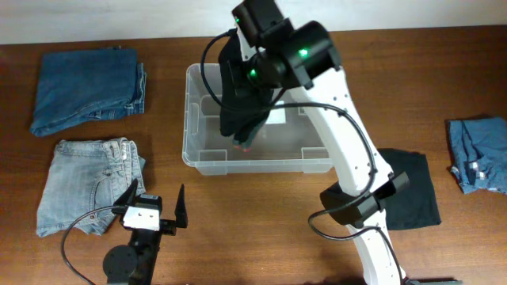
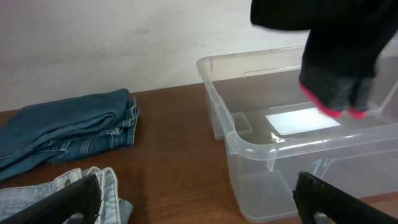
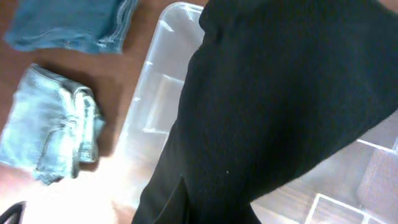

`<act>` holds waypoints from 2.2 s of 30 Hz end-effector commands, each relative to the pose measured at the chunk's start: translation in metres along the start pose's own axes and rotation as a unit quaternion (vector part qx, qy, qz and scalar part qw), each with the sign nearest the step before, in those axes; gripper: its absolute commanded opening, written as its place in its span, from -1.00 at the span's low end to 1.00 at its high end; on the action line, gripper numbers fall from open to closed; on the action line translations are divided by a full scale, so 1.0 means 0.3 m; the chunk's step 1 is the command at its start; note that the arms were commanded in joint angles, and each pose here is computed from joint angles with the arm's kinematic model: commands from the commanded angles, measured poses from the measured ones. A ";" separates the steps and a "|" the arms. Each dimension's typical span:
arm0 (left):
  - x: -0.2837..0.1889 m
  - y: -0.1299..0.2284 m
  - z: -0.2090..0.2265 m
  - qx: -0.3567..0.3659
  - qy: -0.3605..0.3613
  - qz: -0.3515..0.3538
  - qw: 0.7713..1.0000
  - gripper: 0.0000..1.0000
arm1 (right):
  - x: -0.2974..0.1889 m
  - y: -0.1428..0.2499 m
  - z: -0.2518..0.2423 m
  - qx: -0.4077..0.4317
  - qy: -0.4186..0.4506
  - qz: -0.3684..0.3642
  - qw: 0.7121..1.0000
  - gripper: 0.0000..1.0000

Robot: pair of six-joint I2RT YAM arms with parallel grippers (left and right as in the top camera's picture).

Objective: Pack container
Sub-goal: 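Lift the black garment and carry it over the clear bin, then lower the black garment into the bin's left side and release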

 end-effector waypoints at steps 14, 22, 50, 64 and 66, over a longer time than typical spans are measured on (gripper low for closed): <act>0.000 0.003 -0.003 0.004 0.004 0.000 1.000 0.99 | 0.162 -0.022 0.144 0.014 -0.102 -0.006 0.995 -0.93; 0.000 0.003 -0.003 0.004 0.004 0.000 1.000 0.99 | 0.235 -0.018 0.152 0.029 -0.116 0.008 0.993 -0.92; 0.000 0.003 -0.003 0.004 0.004 0.000 1.000 0.99 | 0.500 0.134 -0.074 0.045 0.073 0.103 0.991 -0.90; 0.000 0.003 -0.003 0.004 0.004 0.000 1.000 0.99 | 0.590 0.234 -0.253 0.053 0.148 0.158 0.975 -0.56; 0.000 0.003 -0.003 0.004 0.004 0.000 1.000 0.99 | 0.607 0.249 -0.280 0.058 0.152 0.166 0.973 -0.49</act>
Point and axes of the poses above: each gripper's point midway between its finger pads, its own x axis out along the fingers, its own z axis along the line the jaws close on, y = z × x, the point moved 5 cm from there along -x, back along the fingers
